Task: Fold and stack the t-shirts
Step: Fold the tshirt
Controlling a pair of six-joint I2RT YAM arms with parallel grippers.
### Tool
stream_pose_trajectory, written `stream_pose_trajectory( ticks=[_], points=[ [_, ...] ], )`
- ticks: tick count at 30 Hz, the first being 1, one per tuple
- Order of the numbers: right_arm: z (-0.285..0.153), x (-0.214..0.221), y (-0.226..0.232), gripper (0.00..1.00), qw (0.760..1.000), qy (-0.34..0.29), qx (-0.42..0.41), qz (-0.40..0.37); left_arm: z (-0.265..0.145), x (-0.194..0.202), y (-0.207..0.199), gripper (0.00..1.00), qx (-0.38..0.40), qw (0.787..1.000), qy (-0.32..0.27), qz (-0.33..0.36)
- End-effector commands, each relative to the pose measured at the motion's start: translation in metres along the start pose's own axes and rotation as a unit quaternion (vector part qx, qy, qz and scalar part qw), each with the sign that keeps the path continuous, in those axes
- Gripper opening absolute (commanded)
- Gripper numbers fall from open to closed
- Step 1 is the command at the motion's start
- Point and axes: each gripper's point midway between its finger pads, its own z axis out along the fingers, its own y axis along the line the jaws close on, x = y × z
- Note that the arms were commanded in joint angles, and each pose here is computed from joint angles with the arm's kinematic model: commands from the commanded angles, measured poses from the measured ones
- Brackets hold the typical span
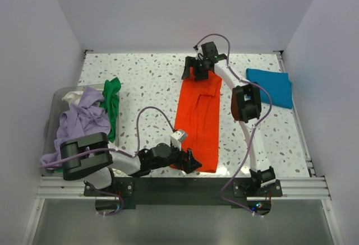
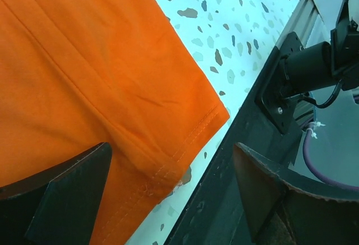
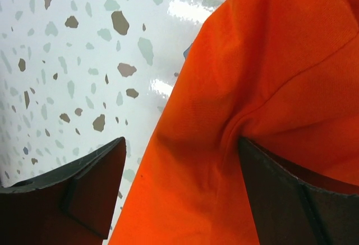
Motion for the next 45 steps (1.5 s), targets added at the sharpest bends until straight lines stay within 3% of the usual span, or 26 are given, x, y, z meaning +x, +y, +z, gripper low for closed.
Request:
stream_pose_trajectory(
  ticks=[1,5,6,7,12,17,22,27,32,38,45],
  points=[
    [-0.051,-0.016,0.035,0.85,0.999,-0.013,-0.02,-0.023,-0.004,-0.027,-0.009,0.95,-0.008,0.999,-0.036,0.03],
    [-0.108,-0.035,0.068,0.85,0.996,-0.063,-0.035,-0.043,-0.013,-0.053,0.012,0.97,-0.095,0.991,-0.066,0.062],
    [-0.143,-0.046,0.087,0.85,0.993,-0.094,-0.045,-0.057,-0.017,-0.05,0.022,0.98,-0.121,0.989,-0.054,0.069],
    [-0.148,-0.028,0.084,0.85,0.994,-0.083,-0.039,-0.052,-0.022,-0.061,0.023,0.99,-0.137,0.985,-0.073,0.072],
    [-0.211,0.002,0.104,0.85,0.986,-0.152,-0.025,-0.059,-0.043,-0.07,0.038,1.0,-0.178,0.976,-0.083,0.096],
    [-0.242,0.08,0.079,0.82,0.985,-0.163,0.05,-0.033,-0.053,-0.079,0.053,1.0,-0.197,0.972,-0.075,0.103],
    [-0.246,0.167,0.04,0.77,0.986,-0.116,0.118,-0.005,-0.051,-0.071,0.067,0.98,-0.179,0.98,-0.046,0.075],
    [-0.253,0.237,0.02,0.73,0.986,-0.068,0.149,0.028,-0.054,-0.064,0.083,0.96,-0.217,0.973,-0.027,0.072],
    [-0.245,0.282,0.03,0.63,0.99,-0.015,0.129,0.048,-0.059,-0.061,0.09,0.96,-0.241,0.968,-0.012,0.068],
    [-0.229,0.341,0.045,0.62,0.99,0.059,0.12,0.041,-0.068,-0.052,0.094,0.96,-0.253,0.966,0.009,0.056],
    [-0.223,0.376,0.047,0.59,0.986,0.097,0.129,0.04,-0.067,-0.04,0.095,0.96,-0.242,0.969,0.033,0.048]
  ],
)
